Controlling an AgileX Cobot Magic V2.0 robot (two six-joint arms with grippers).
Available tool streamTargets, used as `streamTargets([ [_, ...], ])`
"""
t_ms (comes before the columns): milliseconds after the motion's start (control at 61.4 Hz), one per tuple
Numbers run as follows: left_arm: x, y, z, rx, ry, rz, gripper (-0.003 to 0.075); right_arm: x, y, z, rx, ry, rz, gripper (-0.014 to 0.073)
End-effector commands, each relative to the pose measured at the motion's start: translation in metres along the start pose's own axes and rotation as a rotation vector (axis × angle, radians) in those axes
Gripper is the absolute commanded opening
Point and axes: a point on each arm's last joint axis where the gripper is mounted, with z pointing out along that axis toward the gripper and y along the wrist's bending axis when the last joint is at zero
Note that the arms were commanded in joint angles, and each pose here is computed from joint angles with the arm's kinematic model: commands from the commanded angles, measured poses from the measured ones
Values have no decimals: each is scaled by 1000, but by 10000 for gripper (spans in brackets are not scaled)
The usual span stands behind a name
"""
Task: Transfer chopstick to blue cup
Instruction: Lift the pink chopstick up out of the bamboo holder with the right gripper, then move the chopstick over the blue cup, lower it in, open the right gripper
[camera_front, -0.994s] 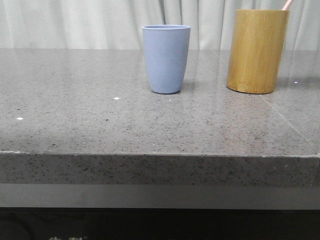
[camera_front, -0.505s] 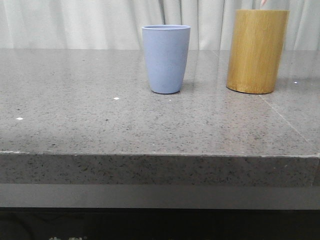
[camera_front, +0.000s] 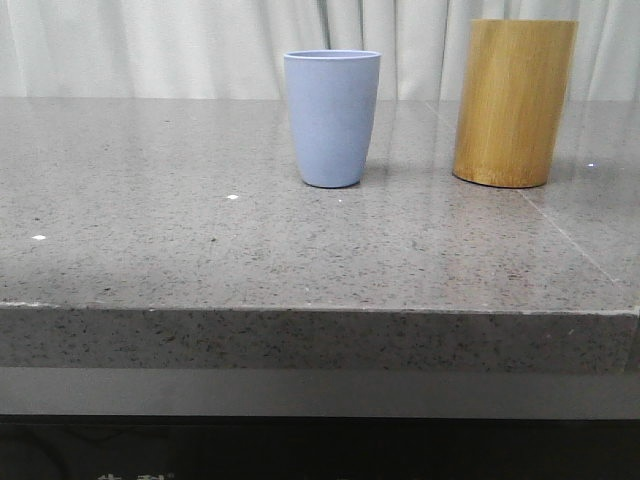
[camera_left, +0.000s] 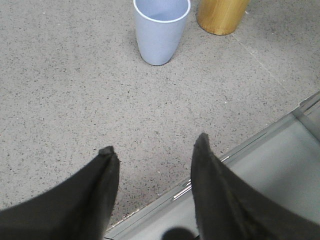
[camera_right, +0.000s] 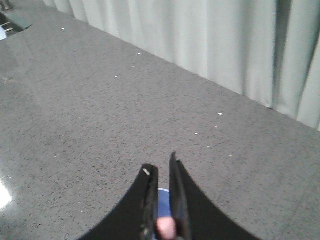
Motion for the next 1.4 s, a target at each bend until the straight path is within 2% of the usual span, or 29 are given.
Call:
streamTargets([
  [0,-11,-3,-8,19,-101,-8,333,-13,15,6,1,-90,-63,-59],
  [163,-11,-3,-8,19,-101,-8,333,1,22,58,-14,-3,-116,-59],
  [326,-11,-3,-8,19,-101,-8,333,19,15,100,-26,76,-102,-59],
  [538,-11,-3,-8,19,-101,-8,333,35,7,129,-32,138,-82,-41],
  [652,-12,-3,-8,19,-105,-8,333,38,6,133,-33,148,-79,44],
  [798,-12,-3,-8,19,-105,-8,333,38,6,134,-32,150,-77,244],
  [880,-12,-3,-8,19,-105,-8,333,35,7,129,-32,140,-78,330],
  [961,-12,-3,-8,19,-105,-8,333,28,10,115,-23,123,-93,366],
  [1141,-12,-3,-8,19,-105,-8,333,15,14,57,94,162,-123,366],
  [1271,-12,-3,-8,19,-105,-8,333,9,17,4,246,177,1,360],
  [1385,-12,-3,-8,19,-105,-8,333,14,23,-31,292,172,47,360],
])
